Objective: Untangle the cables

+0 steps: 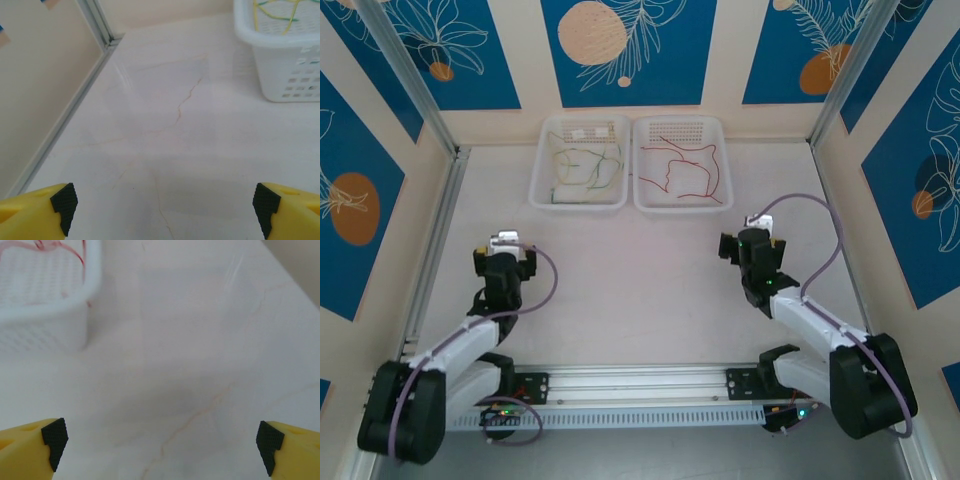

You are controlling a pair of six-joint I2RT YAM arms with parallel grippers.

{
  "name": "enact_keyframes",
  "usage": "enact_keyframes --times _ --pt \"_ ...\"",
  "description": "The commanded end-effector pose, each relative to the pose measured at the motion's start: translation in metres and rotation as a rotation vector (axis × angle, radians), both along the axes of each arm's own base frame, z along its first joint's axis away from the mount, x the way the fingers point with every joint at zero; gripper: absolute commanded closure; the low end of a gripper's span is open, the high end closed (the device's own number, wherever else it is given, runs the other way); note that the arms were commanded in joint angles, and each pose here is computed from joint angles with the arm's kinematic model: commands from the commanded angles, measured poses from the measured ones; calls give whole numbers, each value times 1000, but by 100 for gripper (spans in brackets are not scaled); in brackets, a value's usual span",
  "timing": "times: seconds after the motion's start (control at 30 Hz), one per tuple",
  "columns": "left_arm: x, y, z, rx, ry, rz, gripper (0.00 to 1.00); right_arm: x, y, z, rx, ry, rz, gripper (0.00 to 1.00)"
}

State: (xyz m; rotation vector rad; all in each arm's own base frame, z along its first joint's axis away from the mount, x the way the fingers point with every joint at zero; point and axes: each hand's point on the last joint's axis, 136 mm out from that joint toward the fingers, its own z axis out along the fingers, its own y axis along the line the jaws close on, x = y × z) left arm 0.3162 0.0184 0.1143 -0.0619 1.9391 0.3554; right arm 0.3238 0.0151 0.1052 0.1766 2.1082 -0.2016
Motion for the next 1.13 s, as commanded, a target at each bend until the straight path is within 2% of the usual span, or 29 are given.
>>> enact_keyframes --times 0.0,0.07,0.13,0.23,0.4,0.47,0.5,0.57,0.63,1.1 --pt "28 -10 12 -78 -91 -69 8 30 -5 18 25 -173 4 0" --pt "40 -11 10 -95 -105 -82 7 41 -10 13 12 -167 -2 0" --pt "53 -14 8 -137 -141 -120 7 57 -2 19 -43 -219 105 0" --pt "63 -15 -16 -151 -101 -127 9 68 -6 5 73 -215 129 1" --pt "59 -32 -15 -136 -126 -241 9 57 21 -3 88 -290 320 1" --pt "67 -27 -17 -138 -85 -192 4 63 18 -8 93 -235 287 0" --pt "75 -12 -23 -135 -38 -97 0 71 12 -13 137 -185 271 0" --pt "74 -17 -23 -114 -35 -107 0 72 4 -11 217 -178 283 1" --pt "74 -18 -23 -109 -34 -110 0 72 7 -12 170 -175 271 1" --pt "76 -28 -24 -114 -15 -168 0 73 7 -12 190 -176 287 1"
